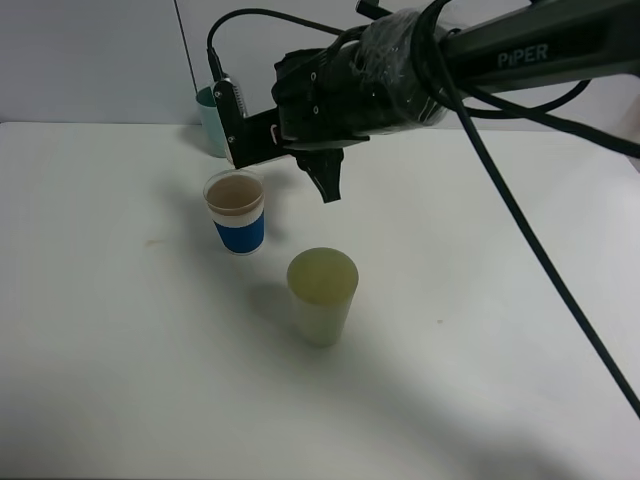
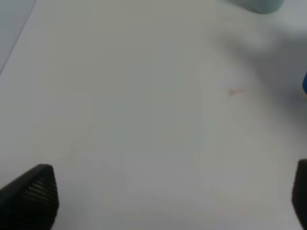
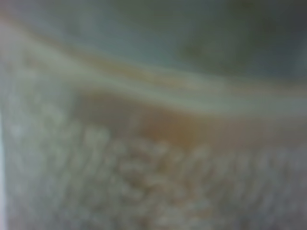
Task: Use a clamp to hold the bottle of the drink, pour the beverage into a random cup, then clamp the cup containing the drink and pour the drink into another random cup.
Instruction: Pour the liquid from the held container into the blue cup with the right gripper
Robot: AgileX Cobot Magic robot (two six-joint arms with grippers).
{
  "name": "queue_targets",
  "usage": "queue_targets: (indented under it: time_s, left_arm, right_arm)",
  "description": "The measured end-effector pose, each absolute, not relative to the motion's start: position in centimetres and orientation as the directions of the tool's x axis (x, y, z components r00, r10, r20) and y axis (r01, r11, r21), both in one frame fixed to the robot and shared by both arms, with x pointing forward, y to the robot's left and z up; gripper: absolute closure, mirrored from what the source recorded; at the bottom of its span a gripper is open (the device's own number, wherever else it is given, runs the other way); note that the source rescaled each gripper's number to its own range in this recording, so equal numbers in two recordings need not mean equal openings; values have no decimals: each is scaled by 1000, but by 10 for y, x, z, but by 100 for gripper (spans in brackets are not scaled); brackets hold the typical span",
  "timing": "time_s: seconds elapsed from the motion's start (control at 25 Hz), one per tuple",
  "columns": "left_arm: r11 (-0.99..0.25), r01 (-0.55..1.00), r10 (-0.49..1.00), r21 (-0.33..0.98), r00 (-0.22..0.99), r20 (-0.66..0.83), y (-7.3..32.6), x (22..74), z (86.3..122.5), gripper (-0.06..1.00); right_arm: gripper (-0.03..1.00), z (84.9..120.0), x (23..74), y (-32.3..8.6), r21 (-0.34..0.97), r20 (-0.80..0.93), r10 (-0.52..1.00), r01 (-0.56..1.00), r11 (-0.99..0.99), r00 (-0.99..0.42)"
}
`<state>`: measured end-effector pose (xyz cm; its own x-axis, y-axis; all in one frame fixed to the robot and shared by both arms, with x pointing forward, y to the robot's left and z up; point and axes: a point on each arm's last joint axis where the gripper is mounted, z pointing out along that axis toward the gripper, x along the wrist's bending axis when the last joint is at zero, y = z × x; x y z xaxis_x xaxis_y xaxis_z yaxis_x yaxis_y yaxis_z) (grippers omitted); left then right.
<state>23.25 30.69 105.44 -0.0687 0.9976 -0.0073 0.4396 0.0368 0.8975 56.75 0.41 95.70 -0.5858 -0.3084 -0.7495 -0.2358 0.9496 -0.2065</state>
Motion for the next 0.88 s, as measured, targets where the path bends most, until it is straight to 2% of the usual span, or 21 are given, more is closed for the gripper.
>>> queue_targets:
  time_s: [0.88]
  left_arm:
    - [36, 440, 998, 897, -68, -6, 307, 233, 1054, -5]
  right_arm:
    - [95, 962, 567, 9, -263, -767, -371, -271, 926, -523]
